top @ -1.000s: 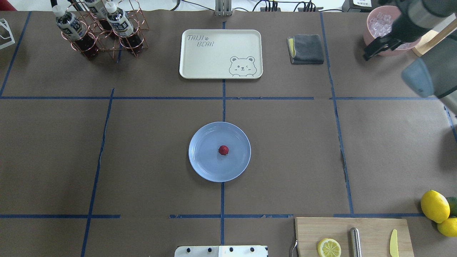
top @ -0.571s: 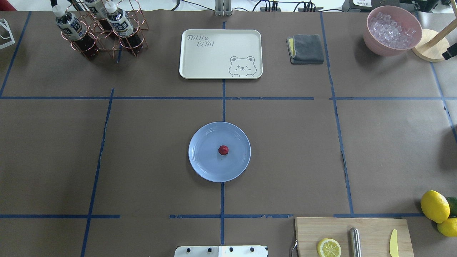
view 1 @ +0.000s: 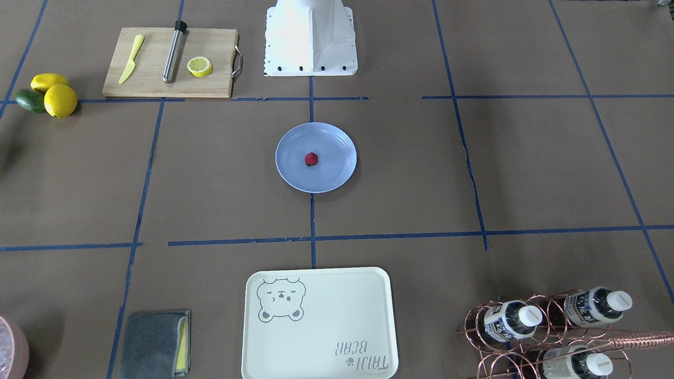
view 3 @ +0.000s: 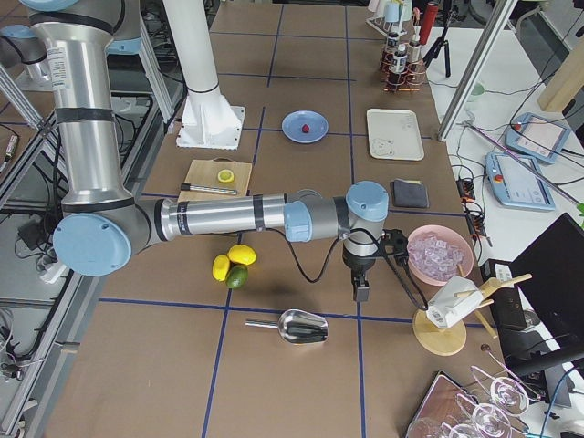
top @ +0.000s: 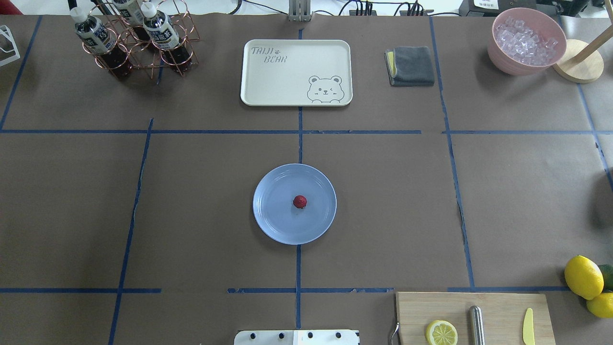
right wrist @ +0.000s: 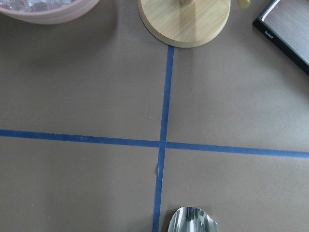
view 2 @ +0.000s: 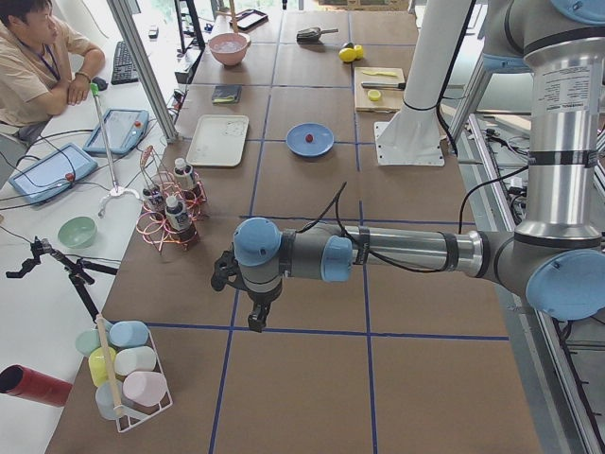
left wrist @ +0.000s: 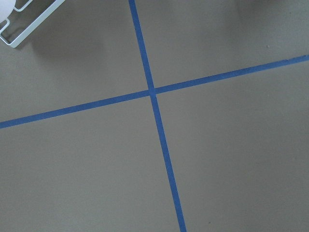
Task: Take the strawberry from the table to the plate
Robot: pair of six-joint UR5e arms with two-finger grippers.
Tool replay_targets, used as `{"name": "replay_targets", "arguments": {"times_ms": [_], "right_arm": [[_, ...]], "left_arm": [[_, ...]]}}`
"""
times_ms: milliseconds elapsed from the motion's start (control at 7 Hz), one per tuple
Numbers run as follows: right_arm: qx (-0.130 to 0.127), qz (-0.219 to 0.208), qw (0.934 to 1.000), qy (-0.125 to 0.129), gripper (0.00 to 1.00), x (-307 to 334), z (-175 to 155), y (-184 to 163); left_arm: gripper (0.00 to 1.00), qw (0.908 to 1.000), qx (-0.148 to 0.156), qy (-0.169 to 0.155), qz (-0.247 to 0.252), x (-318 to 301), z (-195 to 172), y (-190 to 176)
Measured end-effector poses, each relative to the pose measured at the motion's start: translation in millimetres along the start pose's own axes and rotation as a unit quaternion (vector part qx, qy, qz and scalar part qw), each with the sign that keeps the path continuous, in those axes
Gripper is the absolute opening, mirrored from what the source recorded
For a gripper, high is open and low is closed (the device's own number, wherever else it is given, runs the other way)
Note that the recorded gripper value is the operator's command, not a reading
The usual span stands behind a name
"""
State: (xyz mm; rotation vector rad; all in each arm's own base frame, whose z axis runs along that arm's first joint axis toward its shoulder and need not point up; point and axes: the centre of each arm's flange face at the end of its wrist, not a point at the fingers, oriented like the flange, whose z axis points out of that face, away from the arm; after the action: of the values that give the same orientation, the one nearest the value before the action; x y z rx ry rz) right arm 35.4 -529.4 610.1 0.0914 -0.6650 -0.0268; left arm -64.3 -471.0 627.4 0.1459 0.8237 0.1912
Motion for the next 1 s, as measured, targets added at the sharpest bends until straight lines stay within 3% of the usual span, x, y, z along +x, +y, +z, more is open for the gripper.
{"name": "replay_targets", "arguments": {"times_ms": [429,1000], "right_arm": [[-0.020,0.017,0.9995,-0.018,1.00,21,24,47],[-0.028,-0.021,0.9968,-0.072,1.00,39,29,92]], "left_arm": [[1.00,1.0000,0.001,0.004,0.000,1,0,-1],[1.00,1.0000,0.002,0.005,0.001,1,0,-1]]}}
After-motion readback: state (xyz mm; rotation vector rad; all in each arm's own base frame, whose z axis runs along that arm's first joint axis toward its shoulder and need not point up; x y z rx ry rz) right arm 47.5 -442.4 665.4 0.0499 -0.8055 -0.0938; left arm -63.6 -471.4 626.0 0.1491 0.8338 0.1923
